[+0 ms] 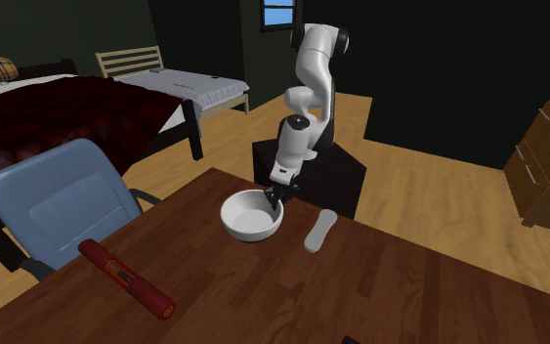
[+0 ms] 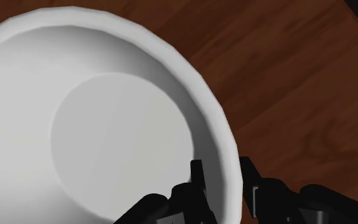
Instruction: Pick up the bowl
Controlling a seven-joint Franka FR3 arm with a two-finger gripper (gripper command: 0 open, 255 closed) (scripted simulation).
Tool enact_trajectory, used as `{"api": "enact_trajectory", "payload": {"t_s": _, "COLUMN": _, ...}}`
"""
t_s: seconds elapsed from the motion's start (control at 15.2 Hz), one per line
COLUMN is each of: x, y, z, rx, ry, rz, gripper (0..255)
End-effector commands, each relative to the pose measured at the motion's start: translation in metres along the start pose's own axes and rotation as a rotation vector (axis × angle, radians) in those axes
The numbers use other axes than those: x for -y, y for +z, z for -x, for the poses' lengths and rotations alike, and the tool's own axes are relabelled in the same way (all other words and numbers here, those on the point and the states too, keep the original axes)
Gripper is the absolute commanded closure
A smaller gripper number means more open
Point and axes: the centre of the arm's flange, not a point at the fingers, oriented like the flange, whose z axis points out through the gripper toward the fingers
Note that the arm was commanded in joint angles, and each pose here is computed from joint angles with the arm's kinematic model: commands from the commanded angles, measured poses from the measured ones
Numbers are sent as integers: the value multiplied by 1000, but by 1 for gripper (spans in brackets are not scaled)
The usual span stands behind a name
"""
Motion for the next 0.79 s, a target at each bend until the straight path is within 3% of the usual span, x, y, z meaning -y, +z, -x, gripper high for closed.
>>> {"api": "enact_trajectory", "payload": {"t_s": 0.0, "x": -2, "y": -11, "z": 1, "rx": -1, "ry": 0, "rz": 1, "gripper": 255}}
{"api": "enact_trajectory", "payload": {"t_s": 0.73, "x": -8, "y": -59, "z": 6, "rx": -1, "ry": 0, "rz": 1, "gripper": 255}}
